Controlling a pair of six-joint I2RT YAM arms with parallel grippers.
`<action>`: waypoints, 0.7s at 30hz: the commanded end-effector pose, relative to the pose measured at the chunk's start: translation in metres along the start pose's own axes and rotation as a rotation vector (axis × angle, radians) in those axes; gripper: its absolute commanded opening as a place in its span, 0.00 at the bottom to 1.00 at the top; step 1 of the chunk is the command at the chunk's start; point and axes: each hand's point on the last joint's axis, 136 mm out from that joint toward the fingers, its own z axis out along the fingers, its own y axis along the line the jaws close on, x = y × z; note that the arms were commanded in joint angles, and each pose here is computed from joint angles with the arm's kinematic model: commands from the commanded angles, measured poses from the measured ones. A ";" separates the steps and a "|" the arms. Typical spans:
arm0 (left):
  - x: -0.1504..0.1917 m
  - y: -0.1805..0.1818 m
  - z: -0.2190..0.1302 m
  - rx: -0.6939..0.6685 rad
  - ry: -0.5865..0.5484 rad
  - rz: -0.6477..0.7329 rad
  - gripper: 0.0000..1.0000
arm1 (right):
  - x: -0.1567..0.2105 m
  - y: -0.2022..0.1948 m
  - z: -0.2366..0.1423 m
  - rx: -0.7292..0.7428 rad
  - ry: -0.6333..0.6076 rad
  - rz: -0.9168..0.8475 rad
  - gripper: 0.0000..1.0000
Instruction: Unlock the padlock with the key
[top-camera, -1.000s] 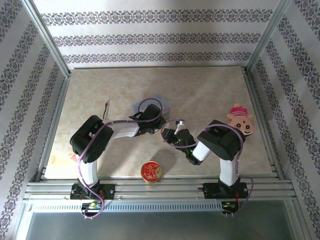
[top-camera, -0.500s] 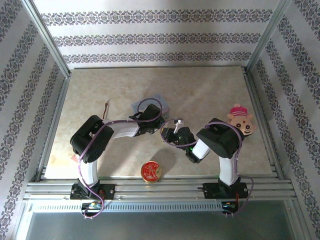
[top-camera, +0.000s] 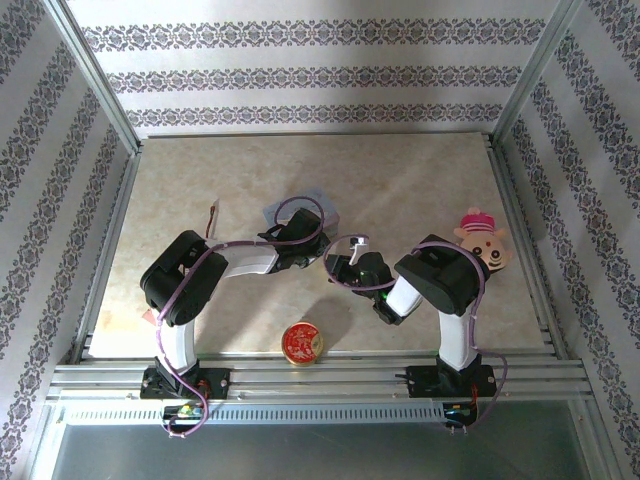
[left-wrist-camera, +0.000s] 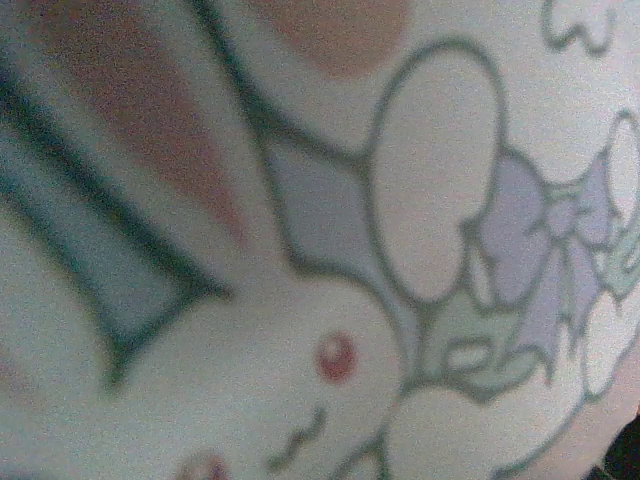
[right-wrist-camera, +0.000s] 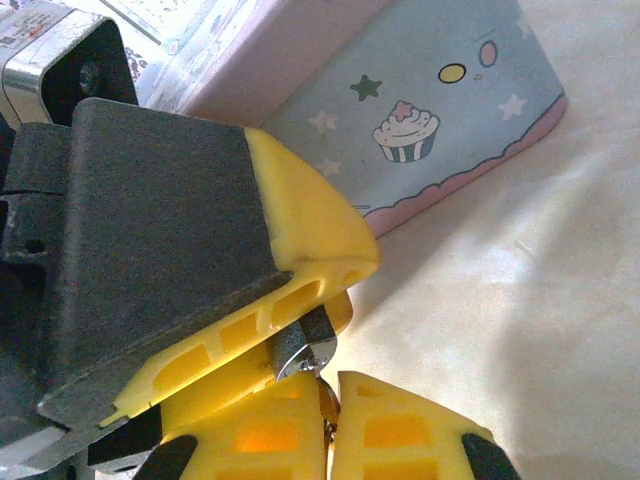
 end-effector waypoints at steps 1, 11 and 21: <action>0.068 -0.009 -0.001 0.053 0.254 0.000 0.00 | -0.030 0.021 0.007 -0.070 -0.098 0.014 0.08; 0.056 0.004 0.001 0.029 0.220 -0.038 0.00 | -0.015 0.003 -0.013 -0.016 -0.069 0.032 0.24; 0.051 0.010 0.001 0.013 0.203 -0.043 0.00 | -0.006 -0.007 -0.041 0.031 -0.068 0.050 0.31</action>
